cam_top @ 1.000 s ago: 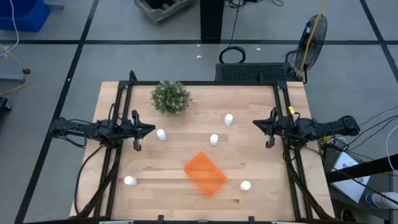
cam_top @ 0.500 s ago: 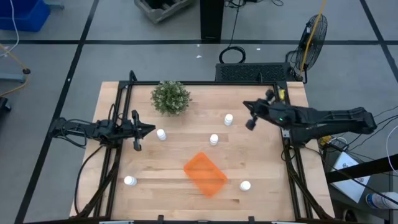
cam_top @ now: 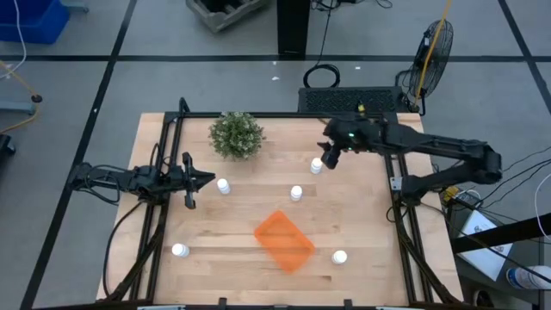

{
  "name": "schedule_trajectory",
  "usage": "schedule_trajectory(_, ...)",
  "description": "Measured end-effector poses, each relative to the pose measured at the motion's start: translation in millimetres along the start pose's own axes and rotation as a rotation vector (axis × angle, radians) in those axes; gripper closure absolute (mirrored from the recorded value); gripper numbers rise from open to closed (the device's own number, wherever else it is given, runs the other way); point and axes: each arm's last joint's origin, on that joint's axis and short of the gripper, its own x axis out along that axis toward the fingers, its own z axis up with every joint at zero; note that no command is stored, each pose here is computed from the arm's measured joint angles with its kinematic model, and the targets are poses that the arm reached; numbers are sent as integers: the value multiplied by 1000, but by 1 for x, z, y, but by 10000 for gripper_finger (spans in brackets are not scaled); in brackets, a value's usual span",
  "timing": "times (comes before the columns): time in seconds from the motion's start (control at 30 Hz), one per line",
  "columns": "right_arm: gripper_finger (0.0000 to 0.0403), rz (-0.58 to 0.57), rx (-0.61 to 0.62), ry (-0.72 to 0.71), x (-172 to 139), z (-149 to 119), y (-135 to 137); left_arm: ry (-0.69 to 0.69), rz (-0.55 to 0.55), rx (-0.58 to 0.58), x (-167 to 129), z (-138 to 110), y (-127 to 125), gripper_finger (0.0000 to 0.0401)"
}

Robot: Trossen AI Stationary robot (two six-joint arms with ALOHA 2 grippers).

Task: Pick and place pill bottles into a basket
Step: Put the white medicine bottle into the orange bin

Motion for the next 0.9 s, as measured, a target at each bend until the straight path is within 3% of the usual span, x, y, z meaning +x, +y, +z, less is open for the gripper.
schedule_trajectory(0.17, 195, -38, -70, 254, 28, 3, 7, 0, 0, -2, 0, 0, 0, 364)
schedule_trajectory(0.33, 181, -50, -131, 399, 54, -5, 12, 2, -1, -2, 0, 0, 0, 364)
schedule_trajectory(0.57, 166, -17, -156, 456, 77, -10, 18, 4, -2, -1, 0, 0, 0, 364)
schedule_trajectory(0.9, 136, 28, -149, 479, 83, -12, 21, 4, -3, -1, 0, 0, 0, 364)
